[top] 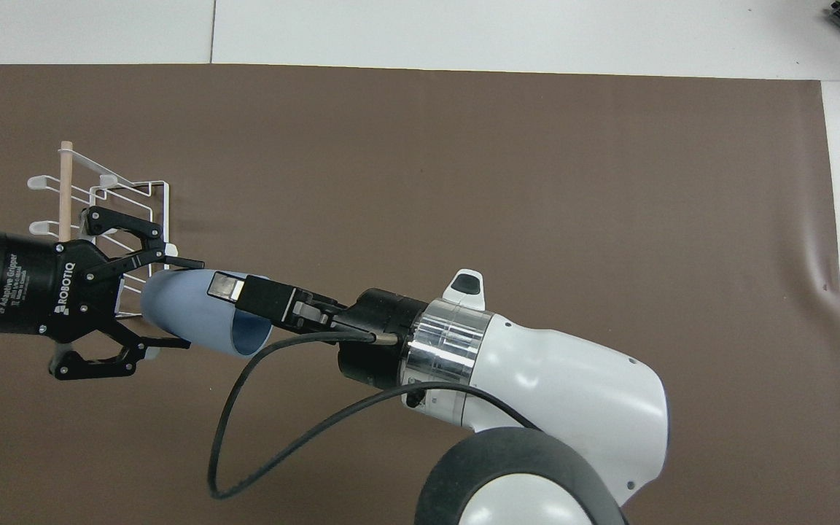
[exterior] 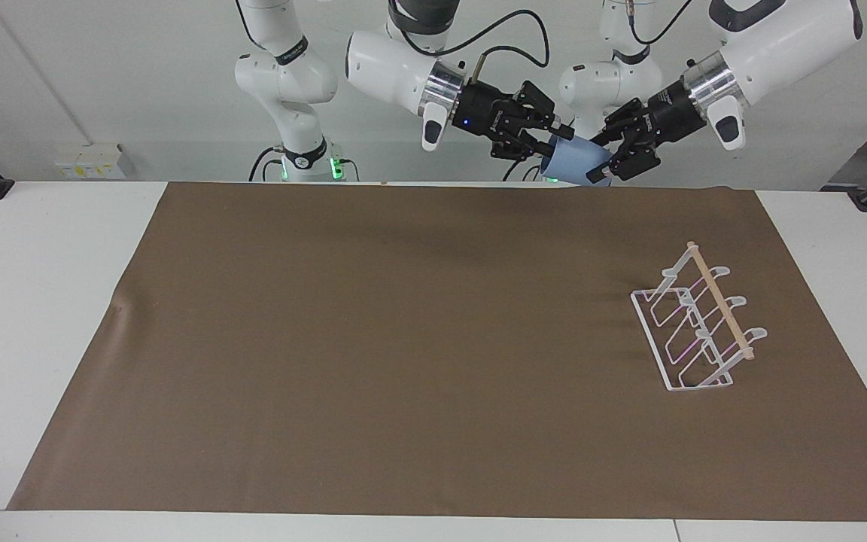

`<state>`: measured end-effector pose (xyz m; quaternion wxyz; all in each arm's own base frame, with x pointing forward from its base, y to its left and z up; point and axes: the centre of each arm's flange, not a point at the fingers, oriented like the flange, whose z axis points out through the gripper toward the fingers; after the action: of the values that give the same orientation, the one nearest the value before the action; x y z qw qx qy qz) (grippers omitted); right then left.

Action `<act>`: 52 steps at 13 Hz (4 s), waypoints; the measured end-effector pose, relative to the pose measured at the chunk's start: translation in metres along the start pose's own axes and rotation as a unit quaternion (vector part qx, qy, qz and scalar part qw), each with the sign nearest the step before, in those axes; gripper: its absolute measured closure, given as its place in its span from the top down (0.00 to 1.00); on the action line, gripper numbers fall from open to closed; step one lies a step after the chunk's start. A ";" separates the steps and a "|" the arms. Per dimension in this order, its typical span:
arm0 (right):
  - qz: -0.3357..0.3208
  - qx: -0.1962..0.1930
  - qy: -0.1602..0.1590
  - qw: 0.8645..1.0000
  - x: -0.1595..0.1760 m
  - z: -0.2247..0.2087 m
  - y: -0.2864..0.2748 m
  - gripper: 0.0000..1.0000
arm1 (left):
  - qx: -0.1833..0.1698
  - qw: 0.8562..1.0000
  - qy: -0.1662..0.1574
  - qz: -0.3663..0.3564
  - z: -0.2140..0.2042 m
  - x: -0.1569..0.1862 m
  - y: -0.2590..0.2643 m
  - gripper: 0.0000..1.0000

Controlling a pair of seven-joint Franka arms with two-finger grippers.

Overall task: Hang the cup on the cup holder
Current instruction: 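Hold the cup with the right gripper while the left gripper grasps its base, then carry the cup with the left gripper while the right gripper withdraws, then lower the cup onto the rack hook with the left gripper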

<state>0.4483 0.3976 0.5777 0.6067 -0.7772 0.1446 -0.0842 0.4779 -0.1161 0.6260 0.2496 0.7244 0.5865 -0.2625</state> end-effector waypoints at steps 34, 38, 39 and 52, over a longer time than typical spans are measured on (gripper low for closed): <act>-0.199 -0.597 -0.104 0.770 0.223 -0.278 0.018 1.00 | 0.046 0.771 0.527 0.355 0.021 0.133 0.101 0.75; -0.154 -0.608 -0.088 0.773 0.237 -0.328 0.021 1.00 | 0.052 0.766 0.531 0.360 0.038 0.146 0.101 0.75; -0.148 -0.610 -0.081 0.774 0.241 -0.343 0.020 1.00 | 0.051 0.763 0.534 0.361 0.039 0.146 0.101 0.75; -0.140 -0.597 -0.065 0.787 0.238 -0.386 0.065 1.00 | 0.033 0.753 0.559 0.345 0.031 0.147 0.112 0.75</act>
<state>0.5463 -0.0495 0.6006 0.0108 -0.9997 0.0158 -0.0139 0.6103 -0.0523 0.5103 -0.0732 0.9032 0.3225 0.2738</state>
